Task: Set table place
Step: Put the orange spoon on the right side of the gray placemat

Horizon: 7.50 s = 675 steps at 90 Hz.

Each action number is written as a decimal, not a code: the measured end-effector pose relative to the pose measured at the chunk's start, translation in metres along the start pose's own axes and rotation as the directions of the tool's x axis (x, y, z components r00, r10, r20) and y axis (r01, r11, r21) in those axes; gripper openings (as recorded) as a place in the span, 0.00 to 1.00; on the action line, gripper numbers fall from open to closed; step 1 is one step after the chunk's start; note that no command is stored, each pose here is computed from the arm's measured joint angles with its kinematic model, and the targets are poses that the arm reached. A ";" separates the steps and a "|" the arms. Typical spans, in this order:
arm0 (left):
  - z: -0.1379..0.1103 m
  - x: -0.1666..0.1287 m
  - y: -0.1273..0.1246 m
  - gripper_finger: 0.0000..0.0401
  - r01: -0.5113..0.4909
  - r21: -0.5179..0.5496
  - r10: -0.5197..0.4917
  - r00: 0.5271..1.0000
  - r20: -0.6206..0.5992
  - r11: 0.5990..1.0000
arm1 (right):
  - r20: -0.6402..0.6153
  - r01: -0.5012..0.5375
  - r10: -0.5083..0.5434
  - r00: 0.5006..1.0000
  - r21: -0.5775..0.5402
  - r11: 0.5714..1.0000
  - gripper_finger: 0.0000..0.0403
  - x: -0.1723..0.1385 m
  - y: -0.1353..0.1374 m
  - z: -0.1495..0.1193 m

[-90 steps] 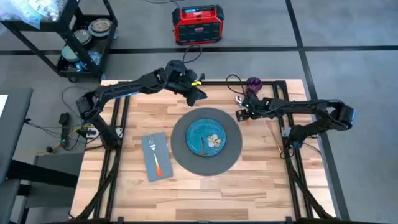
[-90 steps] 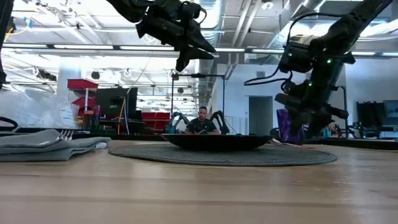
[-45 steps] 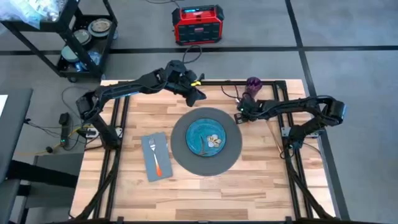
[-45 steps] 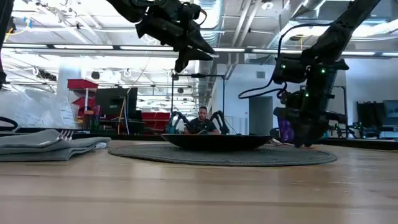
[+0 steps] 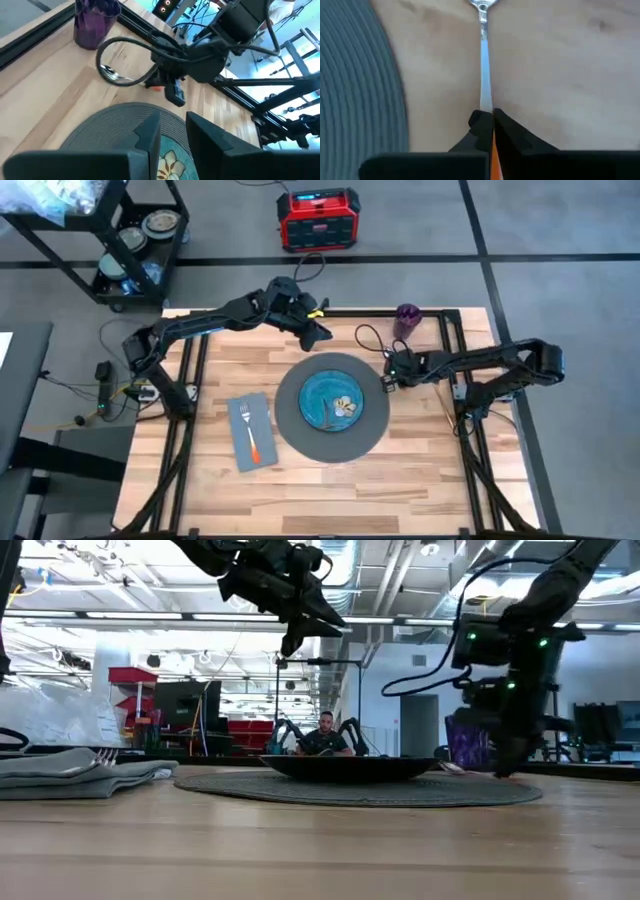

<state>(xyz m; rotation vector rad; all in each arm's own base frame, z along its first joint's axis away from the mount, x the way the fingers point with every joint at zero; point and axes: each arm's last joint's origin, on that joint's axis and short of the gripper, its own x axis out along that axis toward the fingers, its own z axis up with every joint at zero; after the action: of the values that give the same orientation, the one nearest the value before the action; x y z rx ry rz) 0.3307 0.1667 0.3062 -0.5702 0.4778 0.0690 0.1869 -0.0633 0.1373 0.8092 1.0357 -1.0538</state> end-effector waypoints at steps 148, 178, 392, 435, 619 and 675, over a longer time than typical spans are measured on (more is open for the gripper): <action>0.004 0.000 0.000 0.19 -0.039 -0.043 0.042 0.998 0.051 0.998 | 0.221 -0.163 0.126 0.967 0.158 0.974 0.38 -0.032 0.009 0.013; 0.005 0.000 0.001 0.19 -0.069 0.034 0.067 0.996 0.066 0.997 | 0.151 0.006 -0.042 0.988 0.231 0.973 0.62 0.003 0.027 0.018; 0.004 0.000 0.002 0.19 -0.083 0.095 0.077 0.995 0.061 0.992 | 0.153 -0.170 0.135 0.979 0.242 0.955 0.08 -0.014 0.092 -0.043; 0.004 0.000 0.002 0.19 -0.083 0.095 0.077 0.995 0.060 0.992 | 0.263 -0.107 0.045 0.964 0.226 0.968 0.10 -0.040 0.073 -0.036; -0.006 0.000 0.004 0.19 -0.101 0.096 0.104 0.994 -0.032 0.990 | 0.185 -0.083 0.062 0.981 0.106 0.991 0.00 -0.023 0.079 -0.020; -0.006 0.000 0.004 0.19 -0.102 0.095 0.106 0.994 -0.037 0.990 | 0.146 -0.292 0.269 0.952 0.178 0.940 0.00 -0.049 0.105 -0.021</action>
<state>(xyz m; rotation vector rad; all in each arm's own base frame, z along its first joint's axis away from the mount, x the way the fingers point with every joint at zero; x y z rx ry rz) 0.3274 0.1668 0.2997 -0.4565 0.5490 0.1334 0.2734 0.0023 0.1820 1.0104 0.6948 -0.9550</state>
